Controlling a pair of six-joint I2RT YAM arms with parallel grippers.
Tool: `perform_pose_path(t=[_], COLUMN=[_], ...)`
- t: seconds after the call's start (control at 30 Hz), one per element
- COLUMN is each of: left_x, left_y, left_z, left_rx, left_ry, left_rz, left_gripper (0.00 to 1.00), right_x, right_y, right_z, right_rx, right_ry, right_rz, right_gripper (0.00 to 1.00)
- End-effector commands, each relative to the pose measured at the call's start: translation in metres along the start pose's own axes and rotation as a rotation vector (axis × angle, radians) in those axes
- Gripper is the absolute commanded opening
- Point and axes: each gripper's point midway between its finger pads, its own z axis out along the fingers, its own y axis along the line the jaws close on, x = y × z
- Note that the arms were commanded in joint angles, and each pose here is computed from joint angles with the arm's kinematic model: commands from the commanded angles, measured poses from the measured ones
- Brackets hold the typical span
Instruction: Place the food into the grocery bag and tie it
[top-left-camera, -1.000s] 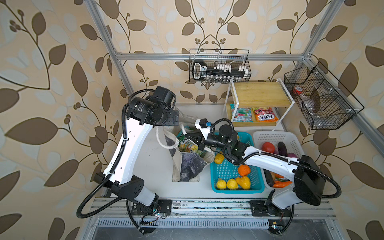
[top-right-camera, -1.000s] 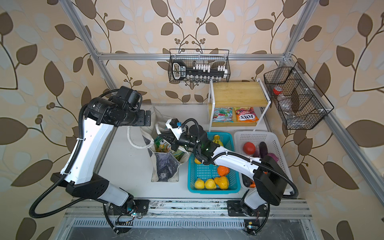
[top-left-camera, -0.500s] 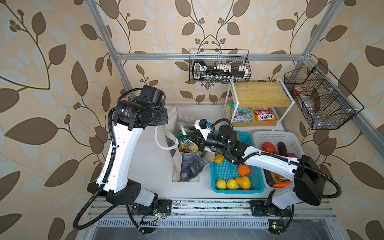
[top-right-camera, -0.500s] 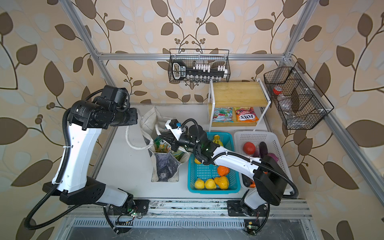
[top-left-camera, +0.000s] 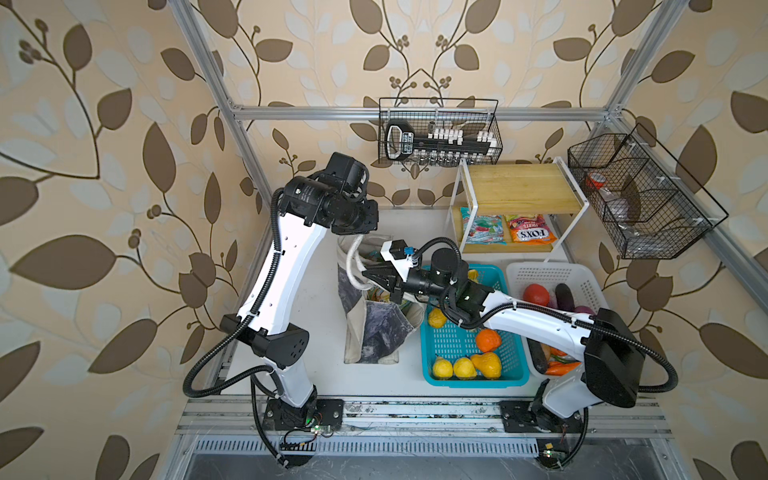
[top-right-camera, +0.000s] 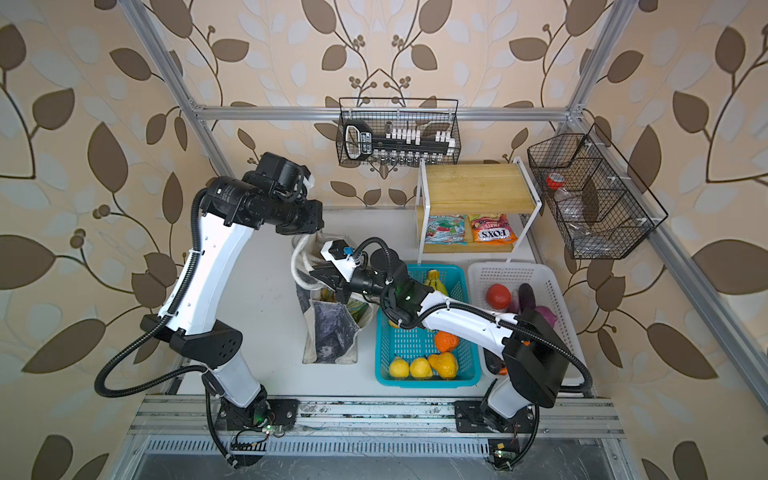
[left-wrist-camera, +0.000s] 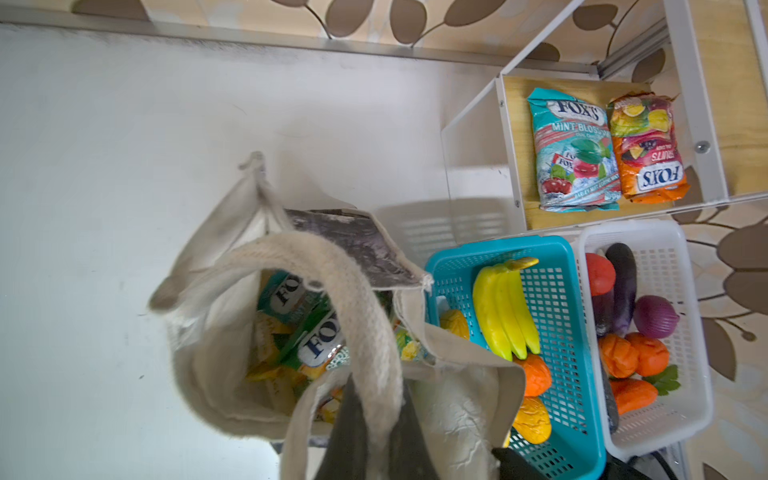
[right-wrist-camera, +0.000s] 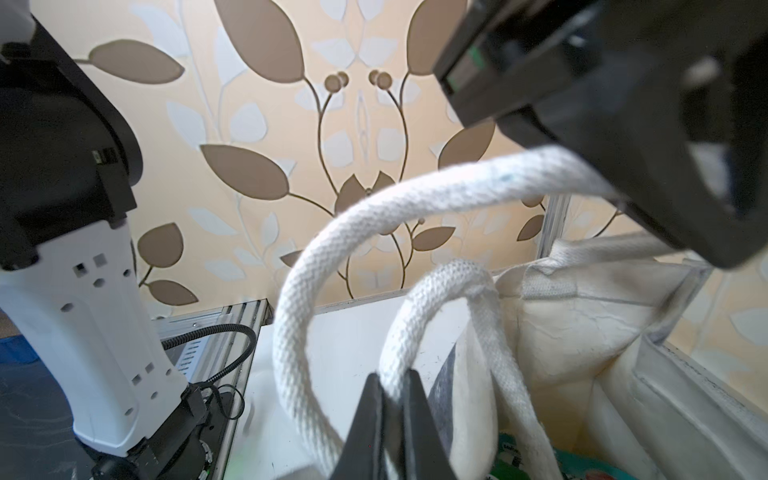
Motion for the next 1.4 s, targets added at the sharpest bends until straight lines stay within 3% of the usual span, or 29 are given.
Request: perform_pose_path(t=[0.0, 0.23, 0.33, 0.53, 0.6, 0.63, 0.7, 0.73, 0.83, 1.03, 1.23, 1.37], left_x=[-0.011, -0.011, -0.012, -0.022, -0.026, -0.029, -0.030, -0.030, -0.033, -0.047, -0.054, -0.060], left_y=[-0.026, -0.024, -0.012, 0.006, 0.009, 0.009, 0.010, 0.011, 0.021, 0.033, 0.096, 0.089], left_z=[0.004, 0.022, 0.026, 0.016, 0.011, 0.009, 0.005, 0.003, -0.002, -0.020, -0.059, -0.079], left_rx=[0.110, 0.070, 0.015, -0.004, 0.036, 0.050, 0.053, 0.047, 0.012, 0.002, -0.336, -0.288], left_ry=[-0.013, 0.003, 0.004, -0.035, -0.042, -0.054, -0.062, -0.063, -0.082, -0.125, -0.243, -0.331], left_rz=[-0.015, 0.002, 0.016, -0.013, -0.043, -0.053, -0.051, -0.047, -0.044, -0.058, -0.046, -0.046], left_gripper=[0.02, 0.09, 0.30, 0.32, 0.04, 0.12, 0.53, 0.68, 0.99, 0.99, 0.99, 0.99], right_x=[-0.013, -0.014, -0.020, -0.031, -0.034, -0.033, -0.030, -0.026, -0.039, -0.051, -0.070, -0.070], right_y=[0.003, -0.013, -0.006, 0.015, 0.016, 0.016, 0.017, 0.017, 0.021, 0.023, 0.023, 0.021], right_z=[0.013, 0.021, 0.019, 0.017, 0.019, 0.021, 0.024, 0.026, 0.030, 0.042, 0.041, 0.045], right_rx=[-0.040, -0.031, -0.078, -0.187, -0.206, -0.213, -0.222, -0.226, -0.245, -0.271, -0.273, -0.273], right_ry=[-0.034, -0.070, -0.107, -0.147, -0.159, -0.157, -0.146, -0.138, -0.167, -0.219, -0.287, -0.281], right_rz=[-0.054, -0.040, -0.041, -0.042, -0.025, -0.019, -0.013, -0.010, -0.028, -0.030, -0.028, -0.025], right_gripper=[0.00, 0.00, 0.00, 0.00, 0.00, 0.00, 0.00, 0.00, 0.00, 0.00, 0.00, 0.00])
